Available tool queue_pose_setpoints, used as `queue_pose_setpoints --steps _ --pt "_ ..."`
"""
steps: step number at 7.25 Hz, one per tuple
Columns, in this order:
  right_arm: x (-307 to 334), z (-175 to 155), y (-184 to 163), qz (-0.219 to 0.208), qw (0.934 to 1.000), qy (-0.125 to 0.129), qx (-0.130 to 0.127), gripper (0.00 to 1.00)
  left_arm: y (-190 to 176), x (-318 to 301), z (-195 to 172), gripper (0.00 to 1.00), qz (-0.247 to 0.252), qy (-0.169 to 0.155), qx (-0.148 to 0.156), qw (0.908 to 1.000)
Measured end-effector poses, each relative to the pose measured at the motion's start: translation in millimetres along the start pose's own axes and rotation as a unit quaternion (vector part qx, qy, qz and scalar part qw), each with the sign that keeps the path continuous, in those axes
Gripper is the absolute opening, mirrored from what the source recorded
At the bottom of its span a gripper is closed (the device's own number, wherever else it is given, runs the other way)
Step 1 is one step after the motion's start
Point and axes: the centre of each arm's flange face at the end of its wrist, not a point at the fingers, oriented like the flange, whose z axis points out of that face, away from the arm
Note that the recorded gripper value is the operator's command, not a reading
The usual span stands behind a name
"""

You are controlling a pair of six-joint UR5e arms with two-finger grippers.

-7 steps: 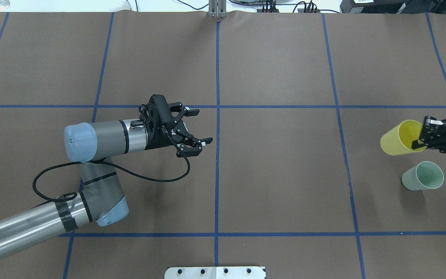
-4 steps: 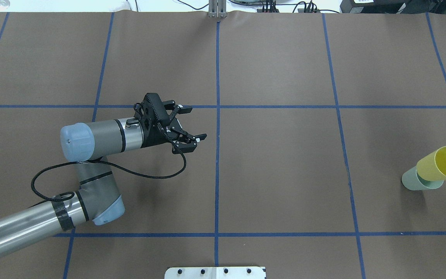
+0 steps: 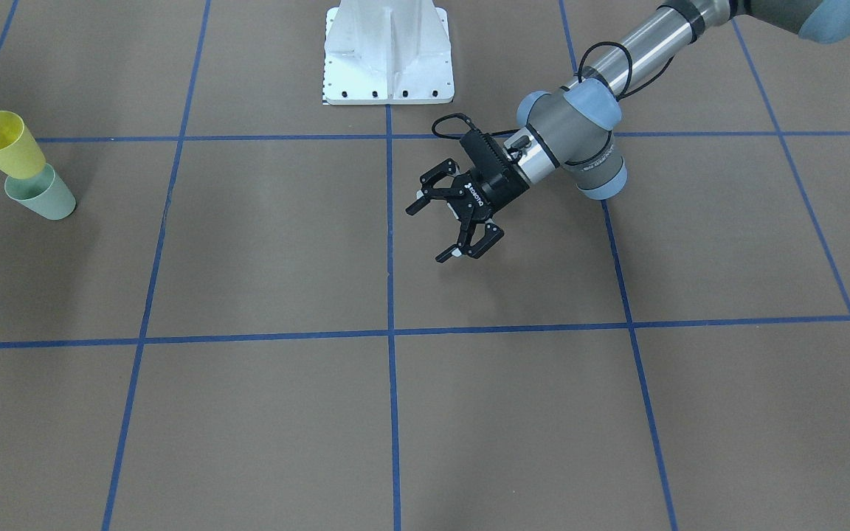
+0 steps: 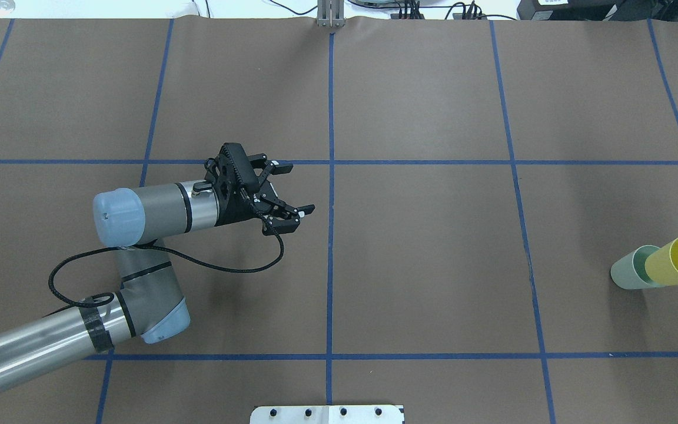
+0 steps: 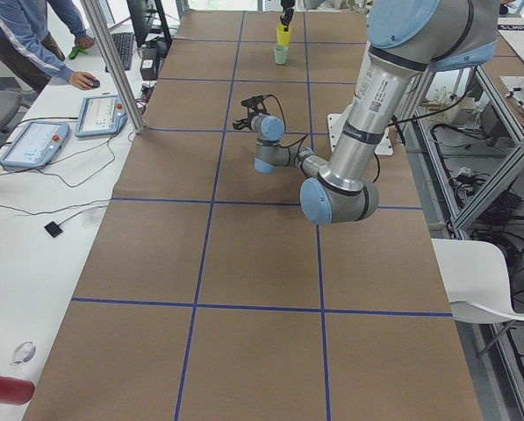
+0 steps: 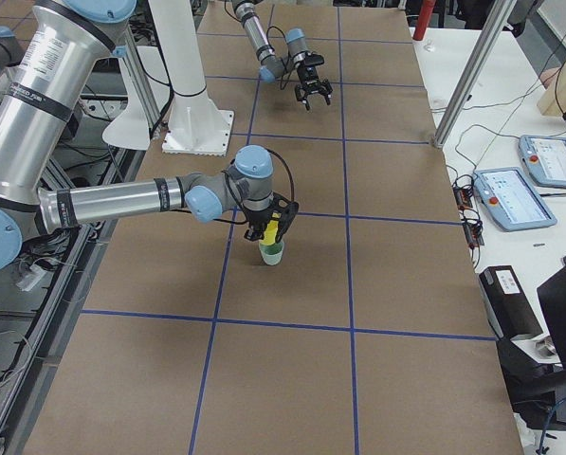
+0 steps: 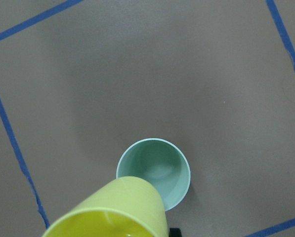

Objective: Transfer and stack yellow cup on green cup

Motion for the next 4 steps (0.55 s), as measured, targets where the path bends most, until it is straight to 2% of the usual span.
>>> queue_pose_setpoints --steps 4 --pt "-3.7 8.2 -7.7 -0.002 1.0000 0.001 -0.001 0.00 4.4 0.9 1.8 0.99 -0.001 0.000 -0.005 1.0000"
